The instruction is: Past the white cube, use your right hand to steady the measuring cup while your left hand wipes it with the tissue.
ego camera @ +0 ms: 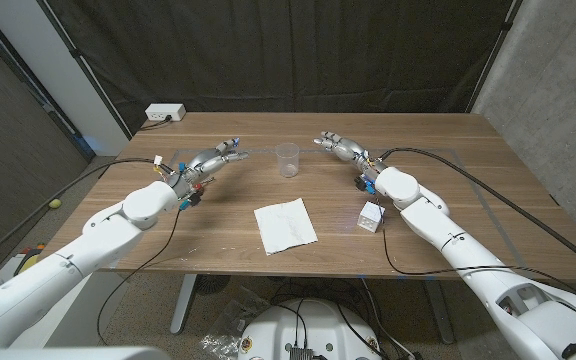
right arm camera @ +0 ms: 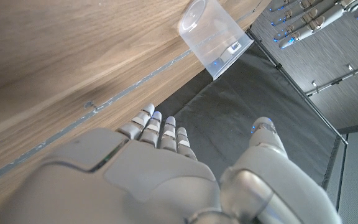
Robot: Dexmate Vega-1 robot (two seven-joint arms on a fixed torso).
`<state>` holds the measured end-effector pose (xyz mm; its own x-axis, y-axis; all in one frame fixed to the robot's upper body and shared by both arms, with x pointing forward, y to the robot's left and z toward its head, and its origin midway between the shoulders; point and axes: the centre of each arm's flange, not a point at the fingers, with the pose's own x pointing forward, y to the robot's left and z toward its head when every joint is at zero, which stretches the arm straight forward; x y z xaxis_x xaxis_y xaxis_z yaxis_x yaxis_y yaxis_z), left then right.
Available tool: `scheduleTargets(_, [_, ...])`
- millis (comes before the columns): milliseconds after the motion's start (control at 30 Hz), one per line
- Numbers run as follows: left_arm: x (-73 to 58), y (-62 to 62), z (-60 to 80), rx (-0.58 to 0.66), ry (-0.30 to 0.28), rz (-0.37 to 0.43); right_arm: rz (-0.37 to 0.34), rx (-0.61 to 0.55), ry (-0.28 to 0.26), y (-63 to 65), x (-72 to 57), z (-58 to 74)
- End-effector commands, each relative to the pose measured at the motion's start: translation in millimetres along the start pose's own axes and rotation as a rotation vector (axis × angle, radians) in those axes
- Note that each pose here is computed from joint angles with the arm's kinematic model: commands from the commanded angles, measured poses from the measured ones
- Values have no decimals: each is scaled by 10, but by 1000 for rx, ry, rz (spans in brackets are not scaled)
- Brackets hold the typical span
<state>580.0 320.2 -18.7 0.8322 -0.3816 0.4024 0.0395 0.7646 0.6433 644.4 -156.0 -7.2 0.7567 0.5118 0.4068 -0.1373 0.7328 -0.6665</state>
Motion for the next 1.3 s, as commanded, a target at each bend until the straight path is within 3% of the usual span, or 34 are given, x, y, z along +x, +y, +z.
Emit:
scheduleTargets(33, [-98,-1,57,77,-7,-109,18,-106,6,161,71,107])
scheduleTargets(733, [-328,-73,106,120,-1,-192,60,-231,20,471,180,128])
scheduleTargets(1300, [-411,-125,165,130,-2,-197,21,-17,-3,621,347,-60])
